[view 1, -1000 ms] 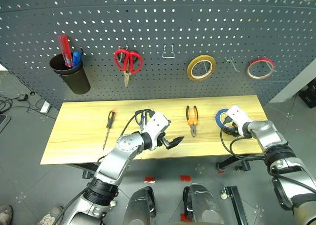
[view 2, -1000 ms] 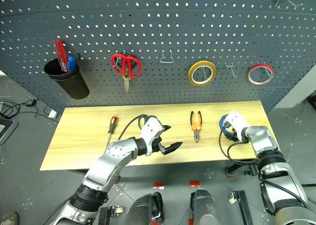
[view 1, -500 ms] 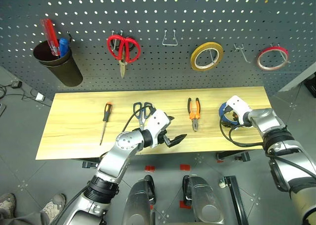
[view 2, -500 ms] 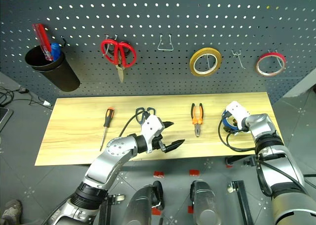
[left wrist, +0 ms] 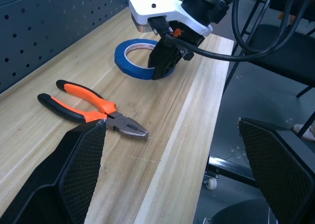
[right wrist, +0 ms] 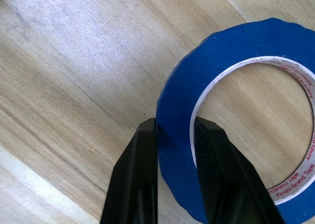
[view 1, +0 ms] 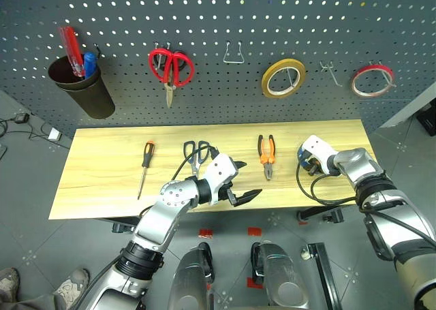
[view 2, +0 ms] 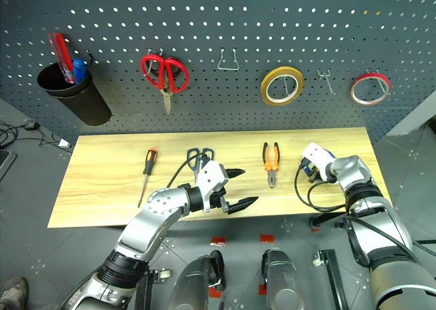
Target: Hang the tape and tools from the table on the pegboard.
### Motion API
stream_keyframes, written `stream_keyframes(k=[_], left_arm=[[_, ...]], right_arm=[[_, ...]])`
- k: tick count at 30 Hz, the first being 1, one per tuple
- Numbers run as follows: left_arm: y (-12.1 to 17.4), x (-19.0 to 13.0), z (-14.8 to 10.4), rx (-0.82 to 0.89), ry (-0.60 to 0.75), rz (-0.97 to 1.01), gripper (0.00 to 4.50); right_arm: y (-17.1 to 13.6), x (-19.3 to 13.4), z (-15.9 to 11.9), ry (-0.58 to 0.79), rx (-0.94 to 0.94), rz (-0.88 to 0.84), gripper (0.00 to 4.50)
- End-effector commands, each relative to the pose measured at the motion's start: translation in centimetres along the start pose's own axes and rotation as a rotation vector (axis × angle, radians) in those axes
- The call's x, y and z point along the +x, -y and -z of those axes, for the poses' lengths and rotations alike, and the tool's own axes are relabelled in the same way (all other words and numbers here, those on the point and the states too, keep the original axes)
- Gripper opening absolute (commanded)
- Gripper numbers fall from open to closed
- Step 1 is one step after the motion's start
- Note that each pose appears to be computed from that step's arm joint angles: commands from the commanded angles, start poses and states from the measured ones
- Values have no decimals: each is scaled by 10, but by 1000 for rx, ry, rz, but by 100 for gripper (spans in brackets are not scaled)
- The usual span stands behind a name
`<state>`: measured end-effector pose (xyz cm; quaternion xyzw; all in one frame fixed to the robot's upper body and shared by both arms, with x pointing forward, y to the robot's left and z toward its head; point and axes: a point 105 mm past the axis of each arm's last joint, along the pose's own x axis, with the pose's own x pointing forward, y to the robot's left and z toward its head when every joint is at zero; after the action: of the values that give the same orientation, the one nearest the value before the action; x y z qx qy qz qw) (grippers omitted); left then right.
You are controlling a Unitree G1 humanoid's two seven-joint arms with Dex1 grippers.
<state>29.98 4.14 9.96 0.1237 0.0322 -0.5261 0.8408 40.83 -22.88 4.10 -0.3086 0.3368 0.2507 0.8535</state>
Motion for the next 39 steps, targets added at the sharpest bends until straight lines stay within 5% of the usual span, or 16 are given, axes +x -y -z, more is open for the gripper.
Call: stream_keyframes(k=[1,7,16,25,33,39], left_arm=[[1,-3,-24,-16,118,-11,450],[-6,-5,-46,1,201,-48,450],[-13,-1,-78,108,300,-93,450],[-17,6,-91,136,318,-77,450],[-18,7,-93,133,321,-84,450],[-22,-2,-77,163,250,-100,450]], right_arm=[[10,-5,18,-1,22,92,69],[-2,-53,6,242,-7,335,69],[-65,-146,-81,718,-252,689,69],[-3,-157,-116,816,-264,776,69],[28,-126,-127,832,-191,629,69],[17,-118,-112,801,-158,616,267]])
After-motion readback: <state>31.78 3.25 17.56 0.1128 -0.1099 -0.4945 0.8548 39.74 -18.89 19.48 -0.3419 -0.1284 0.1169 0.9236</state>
